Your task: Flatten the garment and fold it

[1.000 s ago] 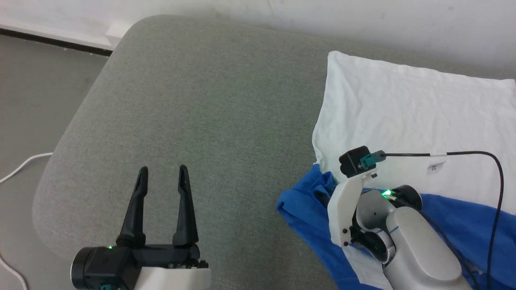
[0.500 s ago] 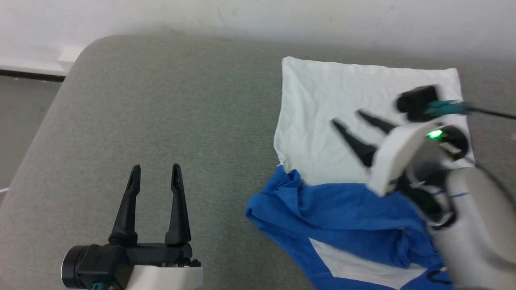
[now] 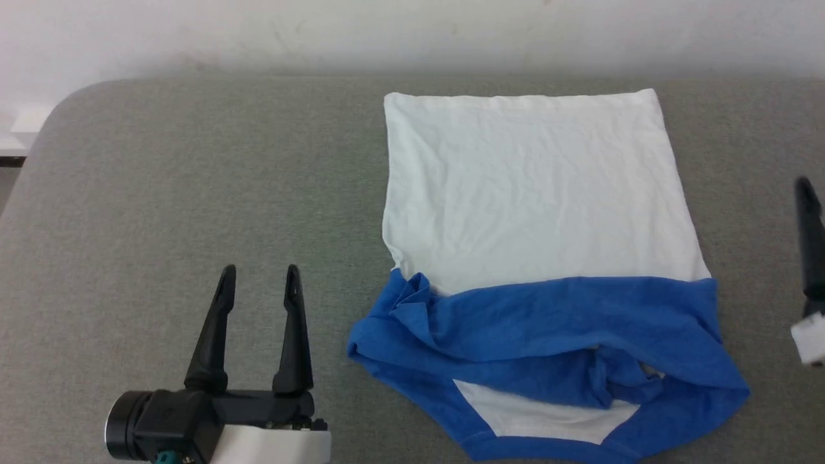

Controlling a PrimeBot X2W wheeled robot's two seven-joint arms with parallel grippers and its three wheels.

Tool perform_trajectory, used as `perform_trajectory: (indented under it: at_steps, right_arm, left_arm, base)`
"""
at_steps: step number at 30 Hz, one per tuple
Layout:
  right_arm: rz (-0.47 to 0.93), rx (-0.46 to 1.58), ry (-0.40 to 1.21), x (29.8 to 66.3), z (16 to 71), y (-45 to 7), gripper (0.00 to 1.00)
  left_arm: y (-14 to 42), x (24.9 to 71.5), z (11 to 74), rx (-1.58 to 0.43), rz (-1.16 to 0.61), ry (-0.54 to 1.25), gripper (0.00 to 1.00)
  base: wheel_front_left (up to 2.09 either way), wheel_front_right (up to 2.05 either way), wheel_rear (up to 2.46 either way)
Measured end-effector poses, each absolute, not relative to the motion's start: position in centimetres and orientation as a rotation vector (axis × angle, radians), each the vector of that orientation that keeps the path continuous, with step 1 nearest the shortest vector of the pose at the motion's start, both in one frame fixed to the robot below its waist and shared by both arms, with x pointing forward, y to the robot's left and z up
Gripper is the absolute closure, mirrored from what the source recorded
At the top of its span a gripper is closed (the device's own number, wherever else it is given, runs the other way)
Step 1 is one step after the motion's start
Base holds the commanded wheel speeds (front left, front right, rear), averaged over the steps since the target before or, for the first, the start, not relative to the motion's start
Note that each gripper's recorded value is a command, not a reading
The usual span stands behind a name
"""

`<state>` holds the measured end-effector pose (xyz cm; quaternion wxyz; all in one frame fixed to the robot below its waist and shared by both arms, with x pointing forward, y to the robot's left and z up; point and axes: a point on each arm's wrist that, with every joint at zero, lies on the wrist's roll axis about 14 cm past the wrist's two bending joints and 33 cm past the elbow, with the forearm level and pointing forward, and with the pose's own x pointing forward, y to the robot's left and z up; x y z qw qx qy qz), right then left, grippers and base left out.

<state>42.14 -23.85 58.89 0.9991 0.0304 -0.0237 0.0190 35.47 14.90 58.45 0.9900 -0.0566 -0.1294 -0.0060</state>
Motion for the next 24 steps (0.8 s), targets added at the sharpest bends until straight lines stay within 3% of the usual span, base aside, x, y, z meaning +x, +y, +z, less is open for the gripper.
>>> perform_trajectory:
  at_steps: [6, 11, 18, 24]
  right_arm:
    - [-0.1, 0.036, -0.066, 37.8, 57.0, -26.2, 0.0]
    - [-0.11, 0.048, -0.014, 35.8, 54.4, -25.3, 0.0]
    - [-0.103, 0.052, -0.022, 36.0, 54.3, -24.7, 0.0]
    - [-0.078, 0.025, -0.061, 37.9, 55.6, -24.5, 0.0]
  left_arm:
    - [13.8, 35.7, 58.2, -0.118, -0.053, -0.258, 0.0]
    - [13.2, 35.5, 56.8, -0.138, -0.076, -0.222, 0.0]
    - [12.9, 36.1, 57.0, -0.137, -0.094, -0.227, 0.0]
    - [12.5, 40.7, 61.1, -0.022, -0.185, -0.292, 0.0]
  base:
    - [0.0, 0.0, 0.0]
    - [0.0, 0.0, 0.0]
    - [0.0, 0.0, 0.0]
    - [0.0, 0.0, 0.0]
